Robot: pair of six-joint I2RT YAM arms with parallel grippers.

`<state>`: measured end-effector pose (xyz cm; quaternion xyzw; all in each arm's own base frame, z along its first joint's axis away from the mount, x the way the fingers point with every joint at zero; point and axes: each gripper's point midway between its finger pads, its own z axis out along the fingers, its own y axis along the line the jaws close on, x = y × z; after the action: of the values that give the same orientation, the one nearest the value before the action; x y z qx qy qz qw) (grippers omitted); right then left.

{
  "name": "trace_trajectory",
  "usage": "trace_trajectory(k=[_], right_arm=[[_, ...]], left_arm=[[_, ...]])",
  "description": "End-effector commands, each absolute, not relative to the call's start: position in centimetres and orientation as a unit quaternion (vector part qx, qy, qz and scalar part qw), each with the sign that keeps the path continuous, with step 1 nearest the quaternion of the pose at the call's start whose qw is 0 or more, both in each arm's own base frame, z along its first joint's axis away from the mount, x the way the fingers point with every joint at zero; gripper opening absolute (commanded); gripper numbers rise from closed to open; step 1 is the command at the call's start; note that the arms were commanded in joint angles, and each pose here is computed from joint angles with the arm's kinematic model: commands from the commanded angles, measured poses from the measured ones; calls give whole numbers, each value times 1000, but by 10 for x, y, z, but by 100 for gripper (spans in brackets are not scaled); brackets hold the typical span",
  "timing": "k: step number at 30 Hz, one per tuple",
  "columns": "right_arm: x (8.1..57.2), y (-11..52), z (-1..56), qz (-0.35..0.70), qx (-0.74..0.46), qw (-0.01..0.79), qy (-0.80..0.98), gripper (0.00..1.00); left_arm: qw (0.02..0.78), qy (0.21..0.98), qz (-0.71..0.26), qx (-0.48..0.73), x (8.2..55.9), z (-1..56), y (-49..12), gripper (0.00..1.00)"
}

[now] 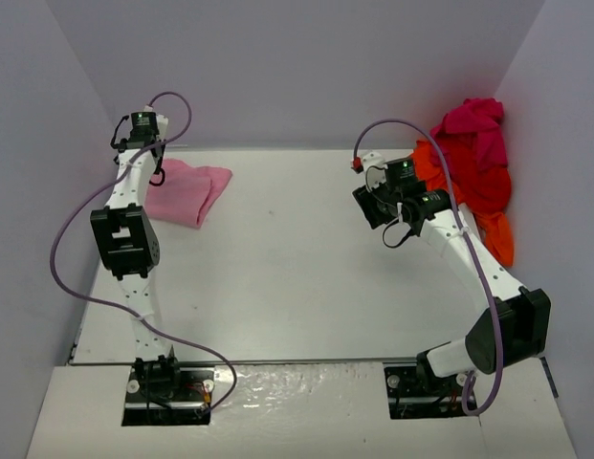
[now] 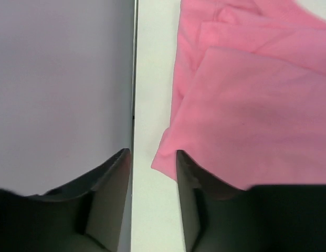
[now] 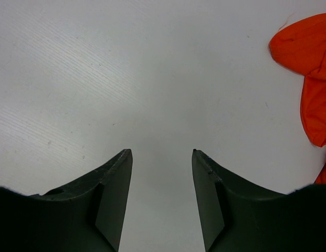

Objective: Fold and stack the t-shirts
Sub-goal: Neatly place the folded tshirt to the corner

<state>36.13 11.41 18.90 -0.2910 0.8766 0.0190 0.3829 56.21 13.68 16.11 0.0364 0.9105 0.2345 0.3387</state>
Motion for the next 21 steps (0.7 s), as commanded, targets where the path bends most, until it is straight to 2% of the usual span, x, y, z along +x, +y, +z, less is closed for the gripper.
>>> trace_trajectory(k=[1, 3, 7, 13, 21], right_arm=[[367, 114, 217, 7, -290, 422, 859, 47], [366, 113, 217, 7, -289, 422, 859, 47], [362, 112, 220, 7, -289, 427, 857, 47], [360, 112, 218, 9, -291, 426, 857, 47], [363, 114, 209, 12, -290, 414, 863, 47]], left_arm=[[458, 868, 184, 57, 545, 273, 97, 0], [449, 876, 150, 92, 532, 269, 73, 0], [378, 904, 25, 200, 488, 232, 12, 0], [283, 914, -39, 288, 442, 162, -11, 0], [227, 908, -85, 342, 444, 123, -42, 0]])
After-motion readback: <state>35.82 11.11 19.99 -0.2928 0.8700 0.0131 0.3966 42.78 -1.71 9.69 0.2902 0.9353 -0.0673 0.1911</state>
